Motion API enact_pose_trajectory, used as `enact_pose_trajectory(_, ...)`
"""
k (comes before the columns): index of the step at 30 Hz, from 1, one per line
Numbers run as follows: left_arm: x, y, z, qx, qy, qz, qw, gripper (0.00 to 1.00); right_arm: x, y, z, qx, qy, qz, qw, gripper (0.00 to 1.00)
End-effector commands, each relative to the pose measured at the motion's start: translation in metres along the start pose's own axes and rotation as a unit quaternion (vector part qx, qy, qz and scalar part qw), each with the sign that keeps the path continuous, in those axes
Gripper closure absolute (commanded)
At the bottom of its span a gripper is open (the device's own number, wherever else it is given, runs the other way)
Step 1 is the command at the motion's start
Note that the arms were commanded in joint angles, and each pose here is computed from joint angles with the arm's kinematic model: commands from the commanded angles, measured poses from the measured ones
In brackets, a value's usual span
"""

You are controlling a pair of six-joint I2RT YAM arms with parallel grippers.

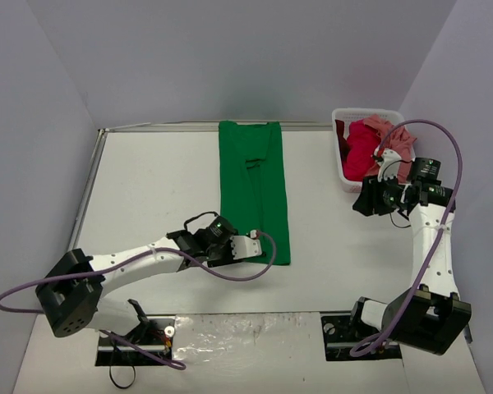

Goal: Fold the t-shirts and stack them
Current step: Rotate the tshirt 90 degrees, then grab the bottom of the folded rectangular tshirt with both arms

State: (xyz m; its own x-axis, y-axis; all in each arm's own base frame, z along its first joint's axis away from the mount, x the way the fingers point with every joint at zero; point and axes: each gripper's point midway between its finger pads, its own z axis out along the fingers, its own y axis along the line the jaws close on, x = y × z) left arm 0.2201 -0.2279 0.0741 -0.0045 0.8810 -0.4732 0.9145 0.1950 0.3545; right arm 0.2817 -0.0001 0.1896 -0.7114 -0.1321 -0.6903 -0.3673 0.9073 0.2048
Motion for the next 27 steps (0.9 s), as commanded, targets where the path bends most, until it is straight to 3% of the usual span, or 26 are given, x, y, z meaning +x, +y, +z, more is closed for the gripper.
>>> enact_pose_trajectory(1, -0.006, -0.002, 0.008, -0.003, -0.003, -0.001, 1.000, 0.60, -0.004, 0.001, -0.004, 0.002, -0.019, 0.009, 1.000, 0.60)
enact_pose_trajectory(25, 0.007, -0.032, 0.038, 0.056, 0.048, 0.016, 0.997, 0.63, -0.005, -0.001, -0.010, 0.006, -0.036, 0.004, 0.999, 0.59)
enact_pose_trajectory(27, 0.008, -0.035, 0.040, 0.060, 0.052, 0.018, 0.997, 0.67, -0.005, -0.001, -0.010, 0.005, -0.036, 0.003, 0.999, 0.59)
